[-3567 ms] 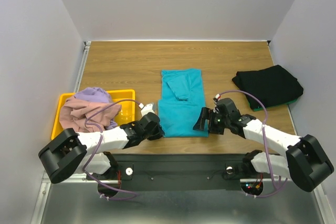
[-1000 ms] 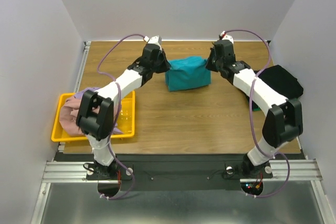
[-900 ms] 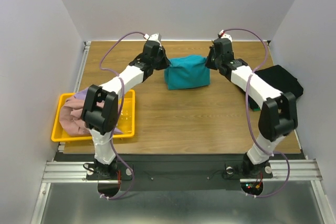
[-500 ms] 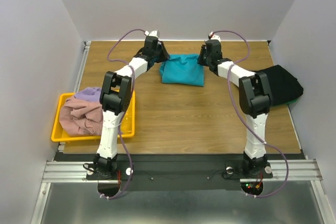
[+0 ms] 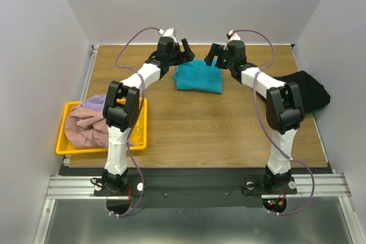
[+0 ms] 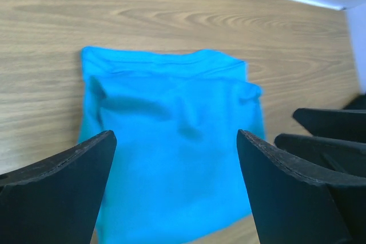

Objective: Fold and stack the t-shirts
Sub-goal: Fold the tshirt

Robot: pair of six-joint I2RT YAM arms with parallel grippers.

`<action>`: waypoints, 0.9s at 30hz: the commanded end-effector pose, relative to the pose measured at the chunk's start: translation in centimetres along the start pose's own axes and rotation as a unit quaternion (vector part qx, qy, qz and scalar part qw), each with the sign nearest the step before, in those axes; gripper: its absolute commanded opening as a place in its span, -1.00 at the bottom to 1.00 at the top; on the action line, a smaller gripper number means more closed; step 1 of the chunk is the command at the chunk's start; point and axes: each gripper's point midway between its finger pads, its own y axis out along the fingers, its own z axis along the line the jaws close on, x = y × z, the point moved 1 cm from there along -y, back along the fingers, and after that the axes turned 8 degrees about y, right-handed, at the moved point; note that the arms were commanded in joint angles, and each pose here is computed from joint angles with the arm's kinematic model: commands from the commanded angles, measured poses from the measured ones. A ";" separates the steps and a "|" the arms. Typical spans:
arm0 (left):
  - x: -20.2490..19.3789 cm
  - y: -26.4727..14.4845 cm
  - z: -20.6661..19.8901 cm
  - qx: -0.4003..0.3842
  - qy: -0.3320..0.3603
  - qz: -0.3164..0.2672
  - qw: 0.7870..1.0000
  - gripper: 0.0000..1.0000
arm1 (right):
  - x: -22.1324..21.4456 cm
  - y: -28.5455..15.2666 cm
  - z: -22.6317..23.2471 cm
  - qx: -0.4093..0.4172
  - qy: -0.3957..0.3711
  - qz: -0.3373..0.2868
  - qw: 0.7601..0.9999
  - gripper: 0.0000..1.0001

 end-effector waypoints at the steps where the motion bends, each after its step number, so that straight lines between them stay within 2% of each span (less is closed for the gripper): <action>1: 5.2 -3.0 -4.1 -0.044 0.010 -0.074 0.996 0.97 | 1.6 -2.2 3.3 0.076 0.017 -0.011 0.997 1.00; 6: 1.3 -1.5 -4.2 -0.072 -0.021 -0.029 0.997 0.97 | -2.5 -1.4 3.3 0.103 0.059 0.051 0.992 1.00; 10: -3.8 -1.4 -3.7 -0.100 -0.049 0.012 0.994 0.97 | -6.9 -0.9 1.9 0.106 0.082 0.097 0.986 1.00; 12: -5.1 -1.5 -3.6 -0.107 -0.064 0.020 0.992 0.97 | -8.6 -0.8 0.8 0.093 0.089 0.113 0.985 1.00; 14: -8.2 -1.9 -3.0 -0.110 -0.078 0.053 0.990 0.97 | -9.7 -0.9 -0.1 0.076 0.094 0.119 0.986 1.00; 18: -11.8 -3.6 -2.3 -0.111 -0.104 0.082 0.985 0.97 | -13.3 -2.8 -1.6 0.058 0.105 0.155 0.981 1.00; 19: -13.9 -4.5 -1.4 -0.097 -0.112 0.103 0.984 0.97 | -13.1 -3.5 -1.5 0.057 0.105 0.151 0.981 1.00; 21: -14.5 -6.1 -1.0 -0.084 -0.115 0.104 0.984 0.97 | -15.1 -5.0 -2.3 0.040 0.107 0.168 0.979 1.00; 23: -16.4 -8.4 -0.1 -0.060 -0.119 0.112 0.985 0.97 | -14.9 -6.5 -2.1 0.036 0.106 0.161 0.981 1.00; 24: -17.1 -9.1 0.2 -0.054 -0.118 0.117 0.985 0.97 | -16.7 -7.8 -2.8 0.023 0.106 0.175 0.979 1.00; 27: -19.9 -12.4 0.7 -0.034 -0.112 0.137 0.984 0.97 | -17.8 -10.4 -2.2 0.019 0.114 0.181 0.977 1.00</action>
